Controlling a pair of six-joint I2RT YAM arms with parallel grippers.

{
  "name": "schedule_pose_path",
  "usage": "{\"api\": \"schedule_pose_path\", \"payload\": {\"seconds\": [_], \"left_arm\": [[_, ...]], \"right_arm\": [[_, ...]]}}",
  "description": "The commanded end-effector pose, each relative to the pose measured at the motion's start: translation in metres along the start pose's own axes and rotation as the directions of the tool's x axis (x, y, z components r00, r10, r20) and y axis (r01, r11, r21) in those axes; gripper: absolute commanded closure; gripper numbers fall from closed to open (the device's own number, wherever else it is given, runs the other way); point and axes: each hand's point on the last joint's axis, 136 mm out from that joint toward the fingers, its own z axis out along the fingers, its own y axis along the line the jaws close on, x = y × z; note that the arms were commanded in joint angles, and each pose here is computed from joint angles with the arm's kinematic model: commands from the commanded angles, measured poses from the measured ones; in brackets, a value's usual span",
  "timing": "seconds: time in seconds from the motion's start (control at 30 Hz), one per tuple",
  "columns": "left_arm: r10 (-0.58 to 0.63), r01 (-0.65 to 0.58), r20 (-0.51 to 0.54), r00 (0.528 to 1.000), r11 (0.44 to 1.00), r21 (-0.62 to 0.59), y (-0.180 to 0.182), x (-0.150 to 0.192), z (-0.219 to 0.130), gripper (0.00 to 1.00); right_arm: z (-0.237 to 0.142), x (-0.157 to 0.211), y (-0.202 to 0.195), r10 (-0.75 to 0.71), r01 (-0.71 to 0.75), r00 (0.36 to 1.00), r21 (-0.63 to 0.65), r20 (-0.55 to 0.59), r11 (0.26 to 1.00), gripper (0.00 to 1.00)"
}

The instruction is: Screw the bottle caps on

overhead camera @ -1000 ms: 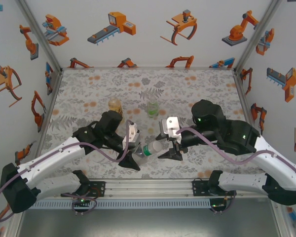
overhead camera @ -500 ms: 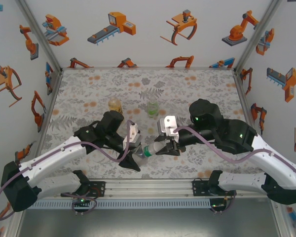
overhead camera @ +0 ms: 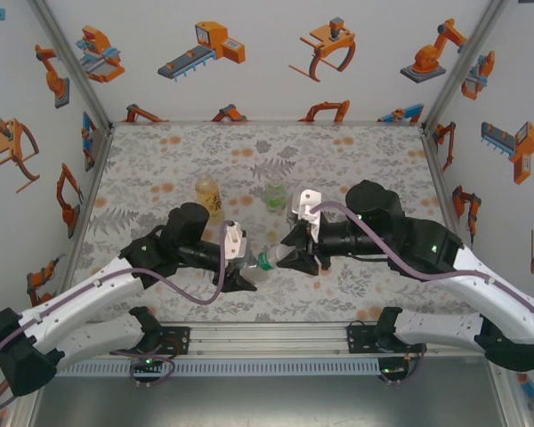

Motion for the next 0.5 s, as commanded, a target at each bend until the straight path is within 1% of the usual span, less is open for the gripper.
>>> {"api": "schedule_pose_path", "payload": {"seconds": [0.0,0.07,0.17,0.2,0.27,0.3,0.37,0.4,0.43,0.47], "left_arm": [[0.073,-0.062,0.043,0.996,0.972,-0.228,0.038,-0.022,-0.012,1.0],[0.089,-0.08,0.02,0.996,0.958,-0.276,0.045,-0.02,-0.015,1.0],[0.111,-0.102,0.003,0.994,0.929,-0.355,0.057,-0.018,-0.019,1.0],[0.115,-0.107,-0.002,0.993,0.919,-0.379,0.061,-0.018,-0.021,1.0],[0.117,-0.111,-0.011,0.993,0.897,-0.428,0.07,-0.018,-0.024,1.0],[0.114,-0.108,-0.013,0.993,0.886,-0.452,0.075,-0.019,-0.026,1.0],[0.104,-0.099,-0.017,0.994,0.866,-0.491,0.084,-0.019,-0.028,1.0],[0.097,-0.093,-0.02,0.995,0.855,-0.51,0.088,-0.02,-0.029,1.0],[0.083,-0.084,-0.026,0.996,0.844,-0.529,0.094,-0.019,-0.03,1.0],[0.07,-0.075,-0.031,0.997,0.833,-0.548,0.099,-0.02,-0.031,1.0]], "right_arm": [[0.004,0.014,-0.024,0.27,-0.266,0.963,0.142,-0.008,0.953,1.0],[0.004,0.014,-0.034,0.377,-0.375,0.926,0.197,0.03,0.906,1.0],[0.007,0.017,-0.05,0.558,-0.564,0.823,0.257,0.102,0.785,1.0],[0.009,0.02,-0.053,0.615,-0.623,0.779,0.267,0.123,0.735,1.0],[0.013,0.029,-0.06,0.731,-0.742,0.661,0.286,0.166,0.606,1.0],[0.015,0.034,-0.063,0.783,-0.796,0.592,0.292,0.194,0.529,1.0],[0.016,0.041,-0.069,0.838,-0.862,0.487,0.293,0.248,0.414,1.0],[0.014,0.045,-0.074,0.85,-0.884,0.442,0.3,0.285,0.359,1.0],[0.013,0.047,-0.076,0.856,-0.898,0.413,0.297,0.31,0.326,1.0],[0.013,0.049,-0.078,0.856,-0.904,0.401,0.296,0.328,0.31,1.0]]}}
